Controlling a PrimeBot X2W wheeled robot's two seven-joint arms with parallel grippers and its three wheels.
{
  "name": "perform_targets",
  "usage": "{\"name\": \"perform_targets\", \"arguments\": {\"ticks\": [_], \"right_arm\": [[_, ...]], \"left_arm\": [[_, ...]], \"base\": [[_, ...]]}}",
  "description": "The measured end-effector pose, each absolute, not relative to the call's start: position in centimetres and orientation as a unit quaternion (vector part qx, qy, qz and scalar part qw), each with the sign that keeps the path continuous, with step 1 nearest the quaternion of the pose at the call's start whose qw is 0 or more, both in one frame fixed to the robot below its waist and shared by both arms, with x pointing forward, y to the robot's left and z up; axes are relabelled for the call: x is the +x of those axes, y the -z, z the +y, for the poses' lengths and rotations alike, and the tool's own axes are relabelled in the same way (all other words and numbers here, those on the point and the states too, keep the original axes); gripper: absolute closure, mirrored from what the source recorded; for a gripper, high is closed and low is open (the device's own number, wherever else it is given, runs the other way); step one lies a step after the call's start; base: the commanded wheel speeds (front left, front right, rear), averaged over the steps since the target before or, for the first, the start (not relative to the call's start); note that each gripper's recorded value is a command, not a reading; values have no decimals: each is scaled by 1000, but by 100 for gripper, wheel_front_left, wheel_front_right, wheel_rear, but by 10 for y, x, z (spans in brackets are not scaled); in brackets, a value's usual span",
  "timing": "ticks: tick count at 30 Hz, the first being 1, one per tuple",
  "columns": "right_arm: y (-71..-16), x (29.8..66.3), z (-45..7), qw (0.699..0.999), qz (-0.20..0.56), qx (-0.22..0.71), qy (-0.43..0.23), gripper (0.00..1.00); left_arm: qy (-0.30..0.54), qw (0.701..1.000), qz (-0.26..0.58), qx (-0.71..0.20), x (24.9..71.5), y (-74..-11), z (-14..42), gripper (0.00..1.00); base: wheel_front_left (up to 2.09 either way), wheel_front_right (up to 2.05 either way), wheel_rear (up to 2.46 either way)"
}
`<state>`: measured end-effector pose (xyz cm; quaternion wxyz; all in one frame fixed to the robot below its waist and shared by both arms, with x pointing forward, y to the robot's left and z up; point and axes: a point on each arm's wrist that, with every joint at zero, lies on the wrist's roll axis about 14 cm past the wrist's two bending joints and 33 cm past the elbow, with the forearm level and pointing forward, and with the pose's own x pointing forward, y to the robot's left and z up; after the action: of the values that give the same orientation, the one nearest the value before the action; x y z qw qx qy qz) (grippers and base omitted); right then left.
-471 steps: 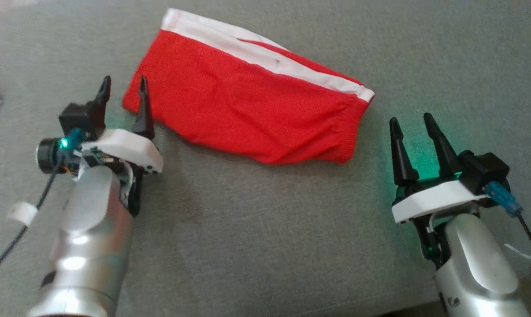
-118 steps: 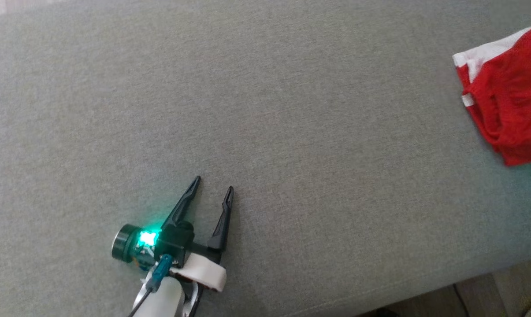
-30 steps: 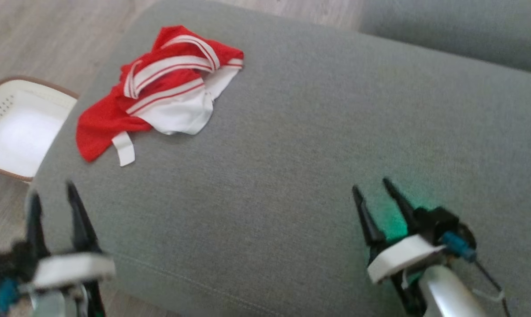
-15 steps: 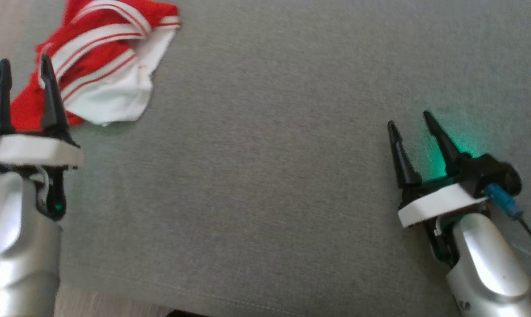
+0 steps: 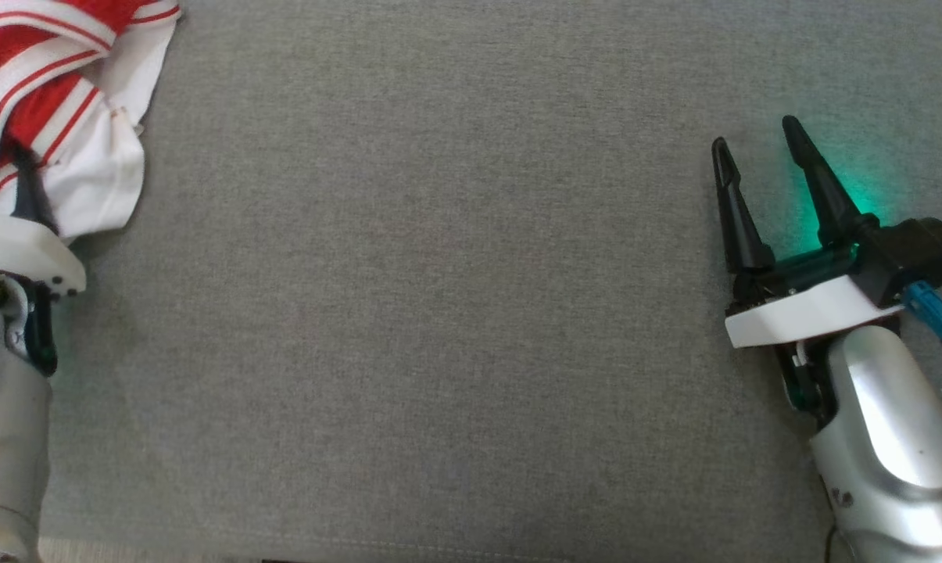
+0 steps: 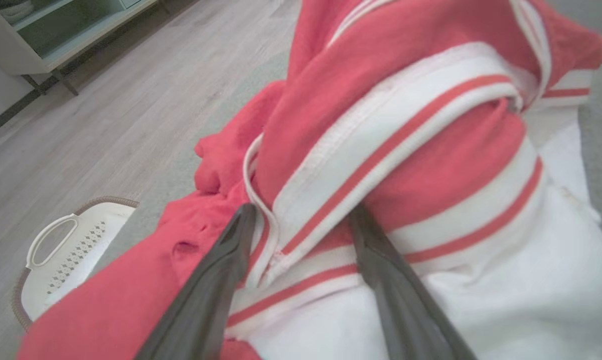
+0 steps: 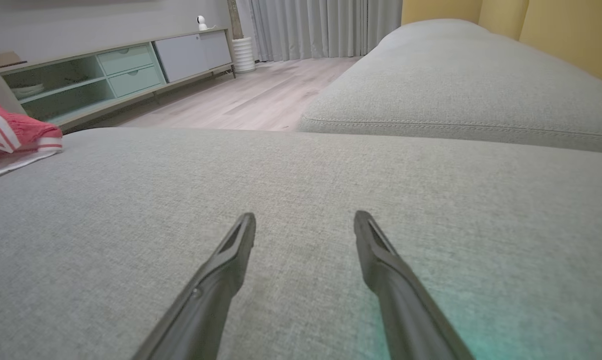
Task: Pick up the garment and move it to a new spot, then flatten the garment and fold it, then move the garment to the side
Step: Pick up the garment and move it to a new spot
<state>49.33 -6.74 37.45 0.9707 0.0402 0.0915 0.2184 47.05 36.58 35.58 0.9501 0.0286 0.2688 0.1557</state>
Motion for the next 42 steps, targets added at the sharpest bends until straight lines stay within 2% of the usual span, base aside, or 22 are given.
{"name": "perform_targets", "arguments": {"ticks": [1, 7, 13, 18, 24, 31, 36, 37, 38, 39, 42], "right_arm": [[-375, 494, -69, 971, 91, 39, -216, 0], [-381, 491, -76, 974, 92, 35, -205, 0], [-391, 470, -79, 975, 102, 49, -190, 0], [-403, 445, -84, 978, 103, 58, -174, 0], [-425, 427, -110, 985, 85, 62, -134, 0], [-432, 395, -147, 991, 83, 61, -81, 0], [-438, 381, -160, 993, 76, 61, -62, 0], [-441, 379, -161, 994, 73, 62, -59, 0], [-443, 379, -162, 994, 70, 64, -57, 0], [-445, 378, -163, 994, 67, 67, -55, 0], [-448, 378, -161, 994, 62, 74, -57, 0]], "left_arm": [[-155, 950, 270, 29, 471, -354, 365, 100], [-122, 962, 232, 70, 483, -377, 361, 100], [-55, 986, 100, 119, 531, -468, 332, 100], [32, 987, -35, 153, 558, -562, 266, 100], [162, 973, -136, 96, 554, -612, 136, 100], [299, 945, -126, -27, 510, -601, -7, 100], [353, 930, -75, -65, 479, -574, -56, 100], [354, 930, -65, -71, 475, -568, -58, 84], [352, 931, -57, -76, 472, -563, -58, 51], [347, 934, -48, -77, 469, -557, -56, 0], [311, 947, -22, -84, 463, -537, -42, 0]], "base": [[0, 0, 0], [0, 0, 0], [0, 0, 0], [0, 0, 0], [0, 0, 0], [0, 0, 0], [0, 0, 0], [0, 0, 0], [0, 0, 0], [0, 0, 0], [0, 0, 0]]}}
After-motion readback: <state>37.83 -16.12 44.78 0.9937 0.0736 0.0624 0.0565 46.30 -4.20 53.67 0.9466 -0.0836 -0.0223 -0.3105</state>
